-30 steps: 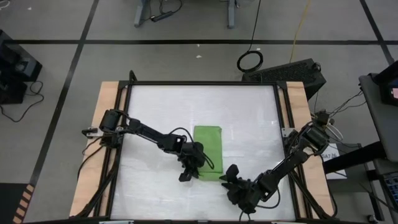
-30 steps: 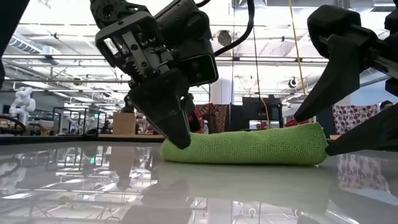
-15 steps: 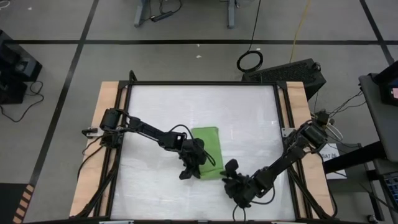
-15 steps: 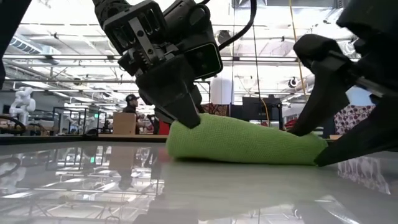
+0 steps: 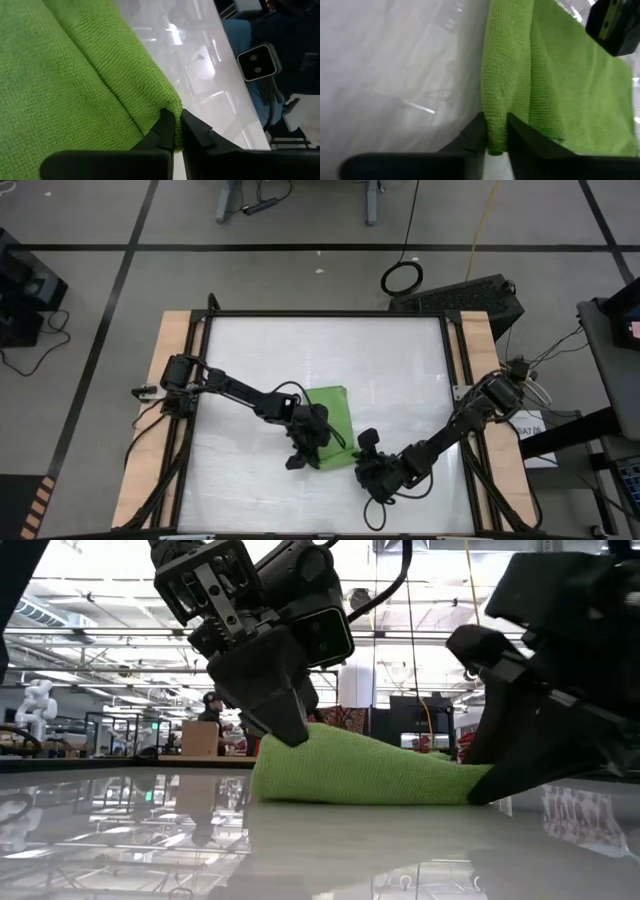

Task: Roll towel into tight, uniform cylinder
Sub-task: Roll the green microfiber towel

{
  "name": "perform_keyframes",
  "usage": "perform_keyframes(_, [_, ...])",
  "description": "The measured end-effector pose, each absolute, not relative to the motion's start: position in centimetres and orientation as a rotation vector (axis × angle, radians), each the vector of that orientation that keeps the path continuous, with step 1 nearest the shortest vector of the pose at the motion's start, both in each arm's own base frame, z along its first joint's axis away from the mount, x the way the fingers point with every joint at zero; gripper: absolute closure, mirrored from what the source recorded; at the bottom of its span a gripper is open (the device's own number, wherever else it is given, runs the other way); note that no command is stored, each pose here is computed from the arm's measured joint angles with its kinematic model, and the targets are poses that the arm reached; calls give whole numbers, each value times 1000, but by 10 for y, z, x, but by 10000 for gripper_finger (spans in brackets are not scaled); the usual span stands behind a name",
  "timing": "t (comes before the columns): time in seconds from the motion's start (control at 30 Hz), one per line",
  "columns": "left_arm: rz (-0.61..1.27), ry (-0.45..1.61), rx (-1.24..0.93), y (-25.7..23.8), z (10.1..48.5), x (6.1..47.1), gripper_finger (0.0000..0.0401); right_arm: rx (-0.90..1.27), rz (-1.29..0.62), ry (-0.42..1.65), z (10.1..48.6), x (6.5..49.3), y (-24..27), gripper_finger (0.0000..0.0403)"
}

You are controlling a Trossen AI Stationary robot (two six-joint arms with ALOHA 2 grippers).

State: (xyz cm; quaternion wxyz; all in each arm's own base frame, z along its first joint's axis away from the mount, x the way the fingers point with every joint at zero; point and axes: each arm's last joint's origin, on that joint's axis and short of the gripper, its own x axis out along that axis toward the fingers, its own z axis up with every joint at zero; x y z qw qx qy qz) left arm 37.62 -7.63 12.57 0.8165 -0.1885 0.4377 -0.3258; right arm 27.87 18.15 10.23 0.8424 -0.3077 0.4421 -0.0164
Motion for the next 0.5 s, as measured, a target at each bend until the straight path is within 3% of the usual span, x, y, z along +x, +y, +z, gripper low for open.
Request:
perform_keyframes(0.1, [-682, 960, -383, -77, 124, 374, 386, -597, -8, 950, 103, 282, 179, 389])
perform_keyframes(0.27, [-642, 1007, -360, -80, 121, 370, 386, -430, 38, 963, 112, 286, 173, 388])
perform_keyframes(0.5, [-680, 1004, -368, -87, 123, 369, 386, -58, 312, 1017, 141, 292, 161, 399])
